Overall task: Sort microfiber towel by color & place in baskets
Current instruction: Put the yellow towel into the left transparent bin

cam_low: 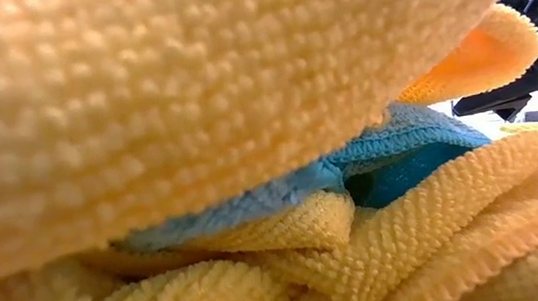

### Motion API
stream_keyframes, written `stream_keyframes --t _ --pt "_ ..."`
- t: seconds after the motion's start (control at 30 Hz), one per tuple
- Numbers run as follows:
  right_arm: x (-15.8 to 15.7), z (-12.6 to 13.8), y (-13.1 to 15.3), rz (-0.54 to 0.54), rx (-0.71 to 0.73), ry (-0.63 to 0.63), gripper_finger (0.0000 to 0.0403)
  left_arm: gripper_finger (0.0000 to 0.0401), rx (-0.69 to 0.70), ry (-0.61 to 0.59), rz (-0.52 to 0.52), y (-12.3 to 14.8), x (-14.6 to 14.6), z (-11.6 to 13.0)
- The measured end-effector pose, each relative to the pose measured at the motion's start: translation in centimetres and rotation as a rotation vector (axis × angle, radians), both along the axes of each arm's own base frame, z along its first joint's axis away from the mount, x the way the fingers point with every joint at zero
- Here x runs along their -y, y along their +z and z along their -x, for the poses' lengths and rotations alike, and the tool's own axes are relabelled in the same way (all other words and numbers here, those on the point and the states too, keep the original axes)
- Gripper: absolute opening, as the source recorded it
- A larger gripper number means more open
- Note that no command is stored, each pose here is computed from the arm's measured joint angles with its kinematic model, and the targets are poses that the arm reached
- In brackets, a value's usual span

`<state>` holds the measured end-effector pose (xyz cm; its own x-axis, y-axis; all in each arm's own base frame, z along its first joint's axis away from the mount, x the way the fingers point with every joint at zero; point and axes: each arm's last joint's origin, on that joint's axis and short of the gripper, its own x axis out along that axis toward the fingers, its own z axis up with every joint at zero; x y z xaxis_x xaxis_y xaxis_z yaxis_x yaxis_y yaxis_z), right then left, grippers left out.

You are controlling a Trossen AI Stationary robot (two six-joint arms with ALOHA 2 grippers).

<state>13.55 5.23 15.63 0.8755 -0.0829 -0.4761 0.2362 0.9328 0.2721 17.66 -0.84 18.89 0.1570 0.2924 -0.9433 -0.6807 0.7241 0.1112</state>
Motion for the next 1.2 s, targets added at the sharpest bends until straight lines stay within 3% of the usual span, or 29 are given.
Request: stream_keyframes --t 0.07,0.2,0.27,0.5,0.9,1.2 --pt "0.0 0.0 0.0 0.0 0.0 0.0 0.0 0.0137 -0.023 0.006 -0.006 -0.4 0.0 -0.2" --pt "0.0 0.0 0.0 0.0 0.0 0.0 0.0 0.0041 -0.055 0.006 -0.01 -1.0 0.0 -0.5" --pt "0.0 0.0 0.0 0.0 0.0 0.0 0.0 0.0012 -0.052 0.018 -0.013 -0.9 0.0 -0.5" --pt "0.0 0.0 0.0 0.001 0.0 0.0 0.0 0.0002 -0.019 0.021 -0.083 4.5 -0.2 -0.2" --pt "0.0 0.0 -0.1 0.006 -0.01 -0.001 0.0 0.0 0.366 -0.125 -0.295 18.2 -0.5 -0.5" --pt "0.1 0.0 -0.1 0.02 -0.009 -0.008 0.0 0.0 0.629 -0.249 -0.478 23.3 -2.2 -2.8"
